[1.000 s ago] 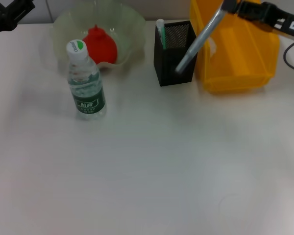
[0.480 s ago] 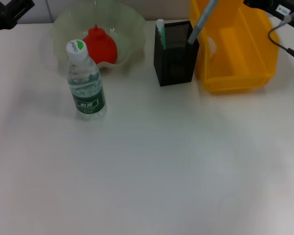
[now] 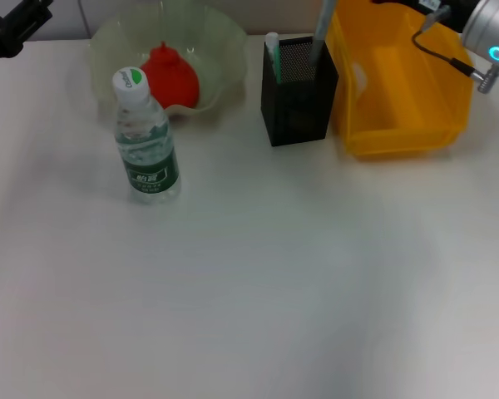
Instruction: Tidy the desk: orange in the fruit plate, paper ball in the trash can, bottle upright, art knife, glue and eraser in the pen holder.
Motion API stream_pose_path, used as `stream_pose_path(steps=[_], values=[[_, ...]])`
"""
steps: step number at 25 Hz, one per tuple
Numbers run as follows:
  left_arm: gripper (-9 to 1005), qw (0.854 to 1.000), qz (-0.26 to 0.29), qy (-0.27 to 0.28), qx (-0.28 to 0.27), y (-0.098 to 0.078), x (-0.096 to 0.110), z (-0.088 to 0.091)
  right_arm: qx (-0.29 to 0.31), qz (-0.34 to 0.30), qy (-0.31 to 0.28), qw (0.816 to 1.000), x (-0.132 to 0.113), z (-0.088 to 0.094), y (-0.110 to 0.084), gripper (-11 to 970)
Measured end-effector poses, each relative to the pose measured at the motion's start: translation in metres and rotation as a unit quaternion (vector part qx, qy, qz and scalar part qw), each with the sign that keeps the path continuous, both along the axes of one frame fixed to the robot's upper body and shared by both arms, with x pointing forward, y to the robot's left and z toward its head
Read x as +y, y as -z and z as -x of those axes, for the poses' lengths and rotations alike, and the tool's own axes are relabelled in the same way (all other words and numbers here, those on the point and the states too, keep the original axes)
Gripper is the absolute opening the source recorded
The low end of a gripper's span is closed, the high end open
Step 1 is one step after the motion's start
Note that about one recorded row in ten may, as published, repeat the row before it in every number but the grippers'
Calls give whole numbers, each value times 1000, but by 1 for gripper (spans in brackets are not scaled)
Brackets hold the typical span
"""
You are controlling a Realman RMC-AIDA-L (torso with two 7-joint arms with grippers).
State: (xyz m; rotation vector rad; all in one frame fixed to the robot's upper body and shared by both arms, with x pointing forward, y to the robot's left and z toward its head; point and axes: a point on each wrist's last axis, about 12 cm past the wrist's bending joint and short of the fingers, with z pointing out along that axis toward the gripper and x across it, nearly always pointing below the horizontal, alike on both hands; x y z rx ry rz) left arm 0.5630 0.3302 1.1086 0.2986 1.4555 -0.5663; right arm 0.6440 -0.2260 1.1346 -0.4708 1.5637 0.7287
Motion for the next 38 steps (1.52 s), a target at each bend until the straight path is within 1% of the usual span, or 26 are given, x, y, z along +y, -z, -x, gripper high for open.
stream_pose_path(steps=[4, 8, 16, 20, 24, 25, 26, 29, 30, 31, 32, 33, 34, 35, 36, 38], values=[[757, 1000, 0, -1, 2, 1, 0, 0, -1, 24, 1, 1000, 8, -6, 0, 46], [757, 1000, -1, -3, 3, 1, 0, -1, 1, 28, -3, 1000, 13, -7, 1, 12], [757, 1000, -1, -1, 3, 1, -1, -2, 34, 22, -3, 999, 16, -5, 13, 2], [757, 1000, 0, 1, 4, 1, -2, -2, 63, 18, -13, 998, 16, -1, 19, 1], [757, 1000, 3, 3, 5, 1, -2, 0, 70, 12, -16, 997, 11, 5, 22, 54], [757, 1000, 5, 7, 6, 1, -3, 0, 66, 1, -22, 998, 6, 8, 19, 68], [757, 1000, 5, 7, 6, 1, -3, 0, 66, 1, -22, 998, 6, 8, 19, 81], [757, 1000, 12, 16, 5, 0, -4, 1, 58, -25, -33, 997, -8, 16, 8, 121], [757, 1000, 17, 26, 2, -2, -4, 2, 53, -41, -44, 997, -16, 22, 0, 134], [756, 999, 20, 36, -1, -4, -5, 4, 52, -49, -52, 996, -20, 26, -3, 203], [756, 999, 20, 36, -1, -4, -5, 4, 52, -49, -52, 996, -20, 26, -3, 271], [756, 998, 26, 62, -2, -9, -5, 6, 45, -65, -77, 994, -26, 34, -11, 340], [757, 998, 26, 62, -2, -9, -5, 6, 45, -65, -77, 994, -26, 34, -11, 381], [758, 997, 26, 76, 1, -11, -6, 6, 44, -78, -106, 990, -29, 42, -17, 421], [759, 995, 27, 97, 6, -16, -5, 7, 44, -78, -106, 990, -29, 42, -17, 462], [760, 989, 21, 142, 21, -22, -7, 8, 44, -86, -139, 986, -33, 50, -22, 543]])
